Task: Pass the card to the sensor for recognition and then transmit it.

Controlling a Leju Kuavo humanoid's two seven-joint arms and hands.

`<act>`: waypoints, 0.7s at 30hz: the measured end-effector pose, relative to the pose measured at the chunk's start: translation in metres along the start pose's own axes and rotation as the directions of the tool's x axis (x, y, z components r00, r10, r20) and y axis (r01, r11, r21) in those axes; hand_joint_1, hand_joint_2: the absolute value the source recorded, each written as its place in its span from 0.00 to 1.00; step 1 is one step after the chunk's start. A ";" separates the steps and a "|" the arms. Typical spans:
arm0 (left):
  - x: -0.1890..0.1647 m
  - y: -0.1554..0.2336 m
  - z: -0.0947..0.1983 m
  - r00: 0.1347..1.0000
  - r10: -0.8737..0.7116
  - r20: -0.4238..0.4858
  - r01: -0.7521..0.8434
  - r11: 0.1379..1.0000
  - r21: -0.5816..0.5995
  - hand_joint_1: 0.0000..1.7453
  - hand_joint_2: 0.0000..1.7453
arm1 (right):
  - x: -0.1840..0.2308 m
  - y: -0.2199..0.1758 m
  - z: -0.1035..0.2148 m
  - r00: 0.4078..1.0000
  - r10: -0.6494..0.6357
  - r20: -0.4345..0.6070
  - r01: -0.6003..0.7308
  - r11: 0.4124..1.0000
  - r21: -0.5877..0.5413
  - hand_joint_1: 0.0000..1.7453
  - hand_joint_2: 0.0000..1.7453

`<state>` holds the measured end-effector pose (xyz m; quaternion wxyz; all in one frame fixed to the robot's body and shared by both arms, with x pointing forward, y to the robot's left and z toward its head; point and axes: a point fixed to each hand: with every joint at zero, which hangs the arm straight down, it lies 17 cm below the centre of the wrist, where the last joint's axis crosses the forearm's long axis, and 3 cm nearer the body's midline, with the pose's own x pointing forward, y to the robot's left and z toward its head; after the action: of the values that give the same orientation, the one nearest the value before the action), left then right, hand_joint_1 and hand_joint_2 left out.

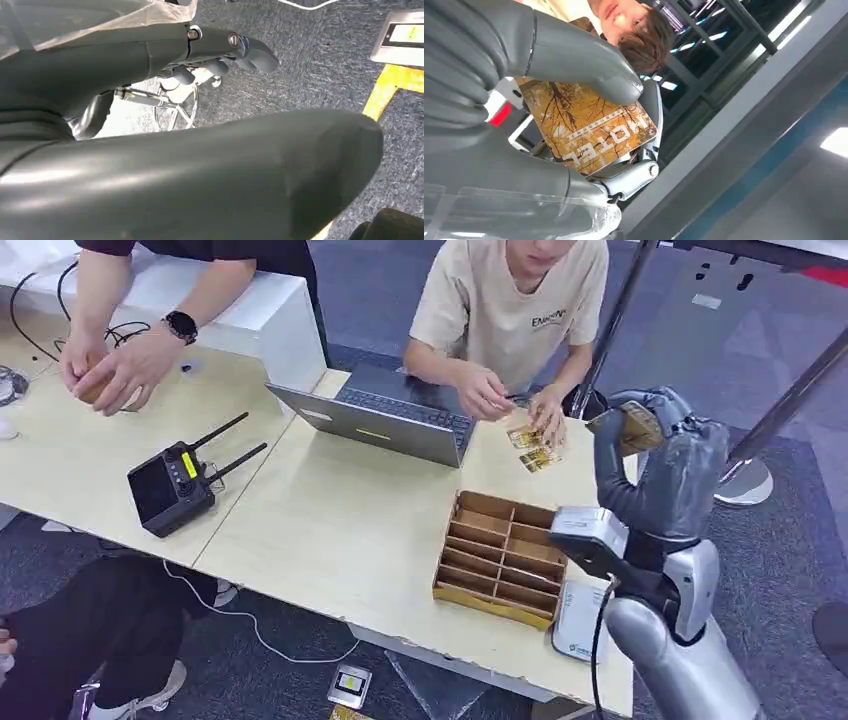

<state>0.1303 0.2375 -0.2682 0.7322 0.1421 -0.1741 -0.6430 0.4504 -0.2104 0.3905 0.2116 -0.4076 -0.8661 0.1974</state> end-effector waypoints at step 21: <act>0.010 0.006 -0.001 0.998 -0.047 0.031 0.047 0.999 0.003 0.00 0.00 | -0.014 0.094 -0.018 0.890 0.368 0.270 -0.416 0.897 0.149 1.00 1.00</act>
<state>0.1373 0.2287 -0.2661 0.7139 0.1372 -0.1828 -0.6619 0.5270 -0.1631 0.3546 0.1036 -0.5249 -0.7595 0.3700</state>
